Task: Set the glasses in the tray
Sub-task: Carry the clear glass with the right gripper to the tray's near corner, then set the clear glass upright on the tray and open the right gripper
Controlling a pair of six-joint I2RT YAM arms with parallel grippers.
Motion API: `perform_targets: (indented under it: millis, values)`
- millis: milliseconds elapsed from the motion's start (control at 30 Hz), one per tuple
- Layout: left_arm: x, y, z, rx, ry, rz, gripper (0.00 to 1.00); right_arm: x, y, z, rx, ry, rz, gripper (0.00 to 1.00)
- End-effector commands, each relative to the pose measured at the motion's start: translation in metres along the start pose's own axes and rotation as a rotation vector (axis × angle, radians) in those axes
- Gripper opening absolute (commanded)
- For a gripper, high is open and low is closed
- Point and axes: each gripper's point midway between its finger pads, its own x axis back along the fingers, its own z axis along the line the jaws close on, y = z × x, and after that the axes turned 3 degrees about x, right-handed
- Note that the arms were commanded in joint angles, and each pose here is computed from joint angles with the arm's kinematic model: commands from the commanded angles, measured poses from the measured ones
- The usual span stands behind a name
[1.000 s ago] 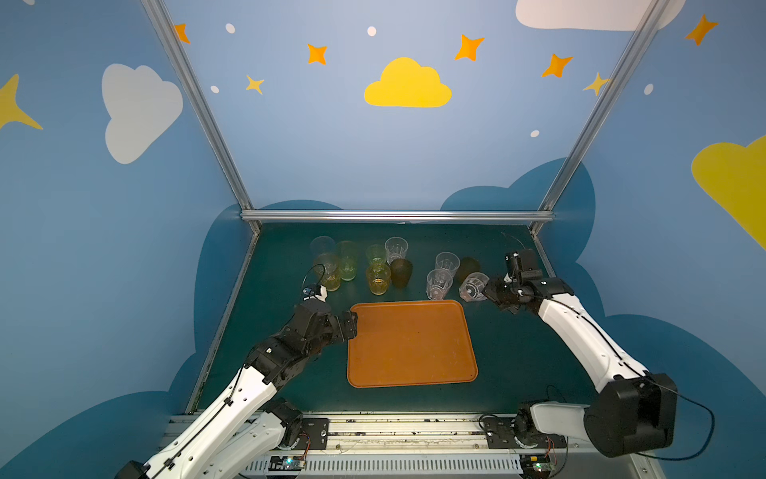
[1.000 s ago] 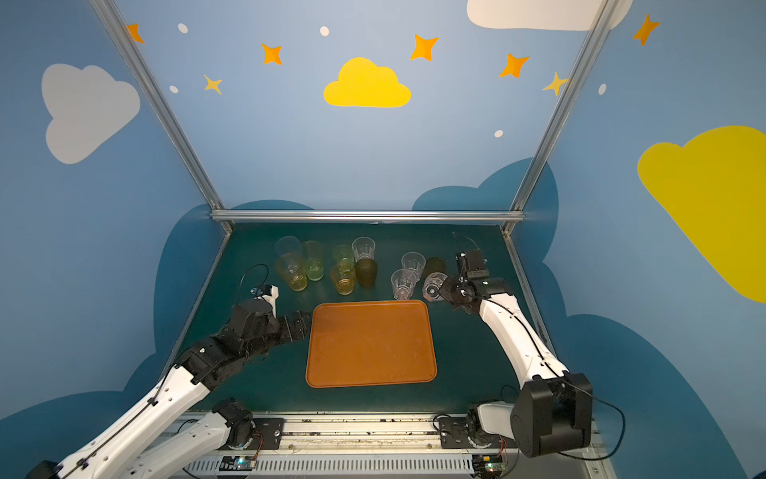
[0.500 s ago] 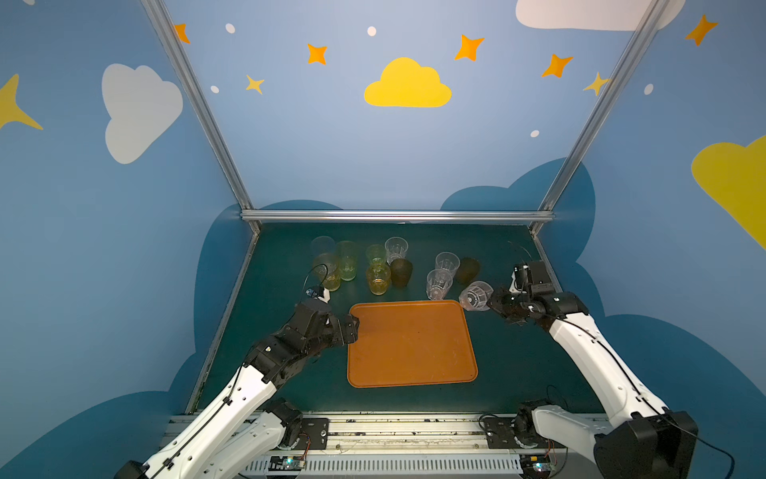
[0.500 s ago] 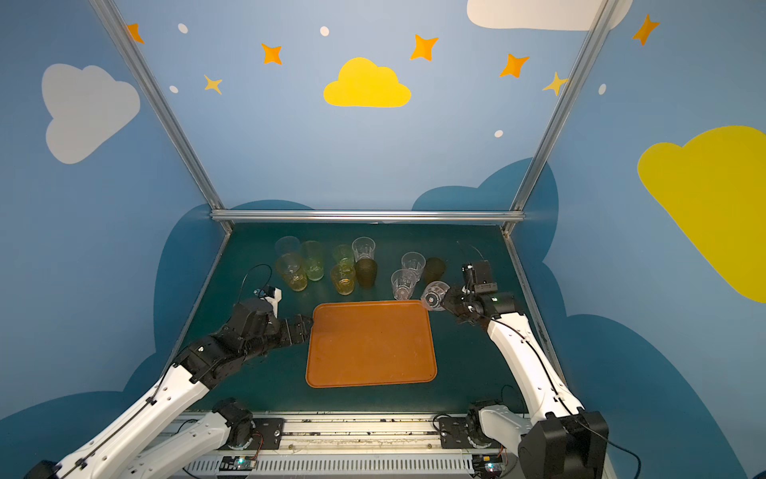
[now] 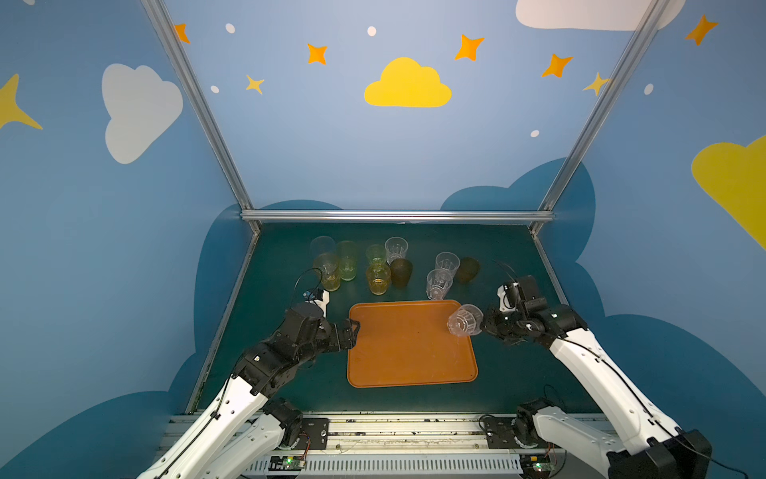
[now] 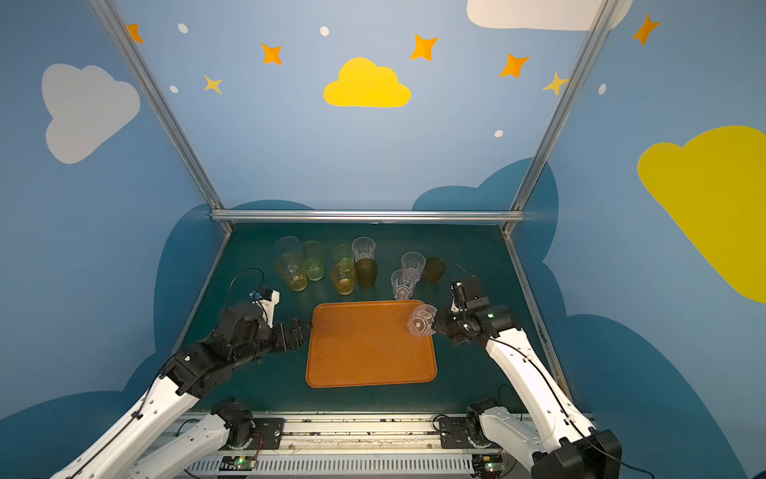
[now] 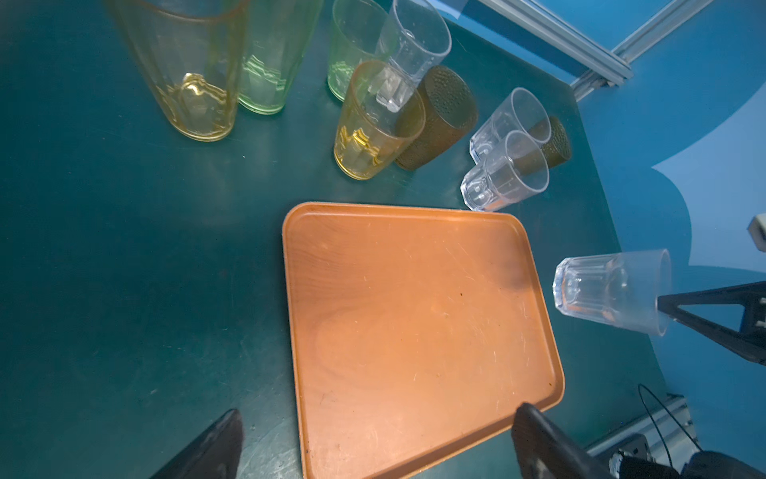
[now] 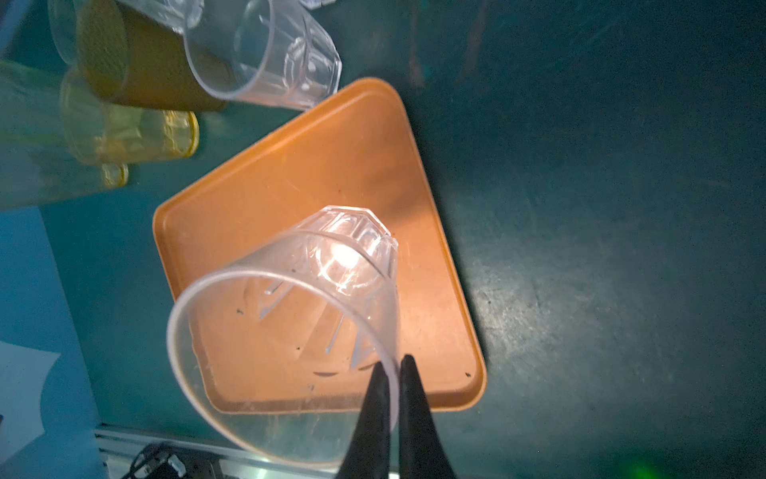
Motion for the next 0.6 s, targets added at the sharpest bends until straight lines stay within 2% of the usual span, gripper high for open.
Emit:
perform_targets:
  millis: [0, 133, 267, 567]
  values:
    - [-0.003, -0.011, 0.002, -0.025, -0.01, 0.038, 1.0, 0.003, -0.024, -0.017, 0.025, -0.066, 0.041, 0.0]
    - [0.0, -0.014, 0.004, -0.03, -0.009, 0.043, 1.0, 0.006, -0.043, -0.032, 0.028, -0.106, 0.08, 0.0]
    - [0.007, -0.01, 0.011, -0.03, 0.015, -0.004, 1.0, 0.009, -0.059, -0.042, 0.027, -0.123, 0.102, 0.0]
    - [0.017, -0.003, 0.02, -0.028, 0.048, -0.069, 1.0, -0.003, -0.071, -0.044, 0.011, -0.125, 0.145, 0.0]
